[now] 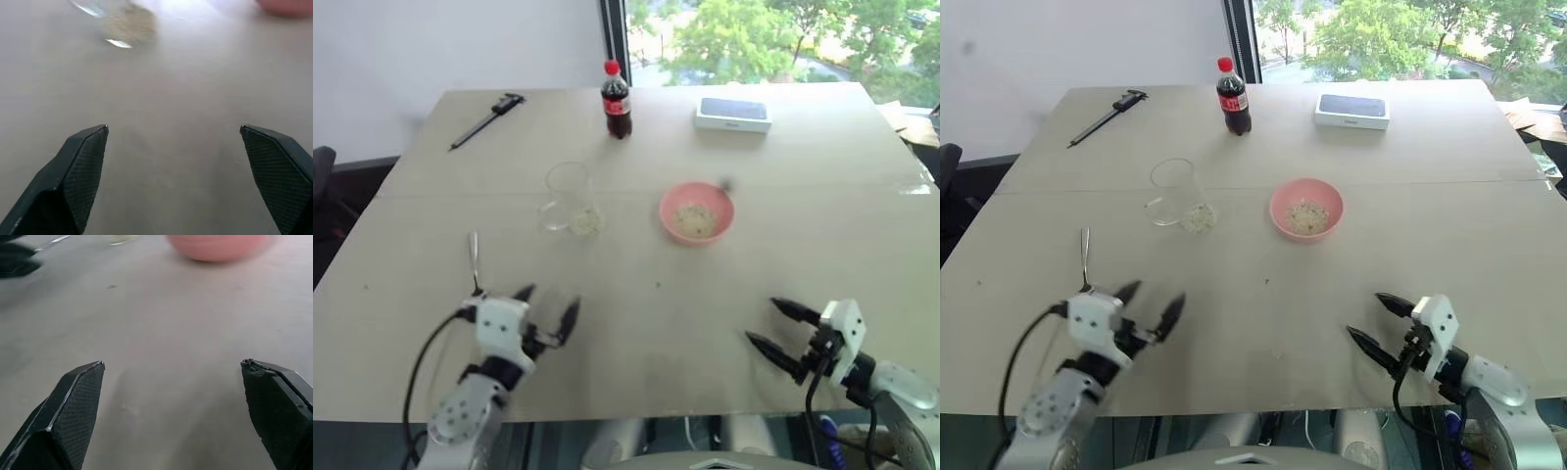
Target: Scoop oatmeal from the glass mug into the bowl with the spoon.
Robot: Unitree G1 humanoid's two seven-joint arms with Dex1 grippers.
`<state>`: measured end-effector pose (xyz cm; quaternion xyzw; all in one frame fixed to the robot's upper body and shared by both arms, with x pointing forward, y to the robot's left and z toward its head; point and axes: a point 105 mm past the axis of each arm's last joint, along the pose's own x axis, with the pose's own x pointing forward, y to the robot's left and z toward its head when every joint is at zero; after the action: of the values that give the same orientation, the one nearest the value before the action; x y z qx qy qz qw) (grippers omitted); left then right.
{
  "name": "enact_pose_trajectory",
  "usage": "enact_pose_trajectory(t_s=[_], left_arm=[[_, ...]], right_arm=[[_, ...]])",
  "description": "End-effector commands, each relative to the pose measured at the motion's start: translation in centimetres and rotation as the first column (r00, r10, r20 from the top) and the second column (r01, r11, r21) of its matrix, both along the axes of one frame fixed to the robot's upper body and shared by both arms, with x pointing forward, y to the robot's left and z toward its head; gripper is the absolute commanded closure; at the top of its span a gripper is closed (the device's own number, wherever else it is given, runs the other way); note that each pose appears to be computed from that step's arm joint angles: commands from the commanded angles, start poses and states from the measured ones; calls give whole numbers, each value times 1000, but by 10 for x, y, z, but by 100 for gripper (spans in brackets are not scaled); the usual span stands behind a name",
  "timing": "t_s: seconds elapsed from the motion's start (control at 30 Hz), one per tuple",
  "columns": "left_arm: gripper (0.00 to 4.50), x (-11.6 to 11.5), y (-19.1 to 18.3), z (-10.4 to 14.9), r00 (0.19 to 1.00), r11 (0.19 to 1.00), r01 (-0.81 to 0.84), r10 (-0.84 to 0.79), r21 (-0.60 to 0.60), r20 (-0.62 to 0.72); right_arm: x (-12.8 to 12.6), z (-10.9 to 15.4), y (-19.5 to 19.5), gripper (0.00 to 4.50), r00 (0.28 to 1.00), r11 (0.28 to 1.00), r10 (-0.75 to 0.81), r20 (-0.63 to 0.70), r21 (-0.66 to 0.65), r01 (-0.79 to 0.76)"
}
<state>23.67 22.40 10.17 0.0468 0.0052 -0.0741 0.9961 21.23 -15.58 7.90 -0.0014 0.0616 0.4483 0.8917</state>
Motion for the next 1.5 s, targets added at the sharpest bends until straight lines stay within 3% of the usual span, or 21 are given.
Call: enact_pose_trajectory(t_s=[0.03, 0.17, 0.3, 0.43, 0.57, 0.87, 1.23, 1.33, 1.5], left_arm=[[5, 7, 25, 33, 985, 989, -150, 150, -6, 81], [5, 11, 55, 43, 948, 949, -314, 315, -30, 39], [5, 5, 100, 34, 860, 868, -496, 490, -9, -138], [5, -1, 114, 23, 834, 869, -492, 489, 57, -256], [5, -4, 115, 8, 824, 885, -463, 449, 46, -345], [5, 6, 125, -10, 813, 898, -437, 419, 53, -405], [5, 21, 130, -13, 813, 935, -349, 335, 64, -477], [84, 21, 130, -16, 805, 940, -338, 318, 54, -501], [277, 24, 124, -19, 809, 940, -340, 291, -4, -511]], right_arm=[[0, 30, 23, 0, 990, 989, 134, 48, 48, -137], [4, 53, 40, 0, 972, 971, 222, 79, 69, -227], [3, 81, 64, 0, 936, 939, 324, 141, 71, -336], [3, 91, 74, 0, 915, 927, 361, 181, 40, -374], [4, 94, 77, 0, 915, 929, 355, 192, 37, -368], [5, 94, 75, 0, 922, 939, 333, 199, 22, -344], [9, 95, 77, 0, 924, 944, 319, 212, 16, -330], [11, 96, 76, 0, 924, 946, 314, 219, 14, -325], [13, 97, 77, 0, 921, 946, 316, 228, 3, -325]])
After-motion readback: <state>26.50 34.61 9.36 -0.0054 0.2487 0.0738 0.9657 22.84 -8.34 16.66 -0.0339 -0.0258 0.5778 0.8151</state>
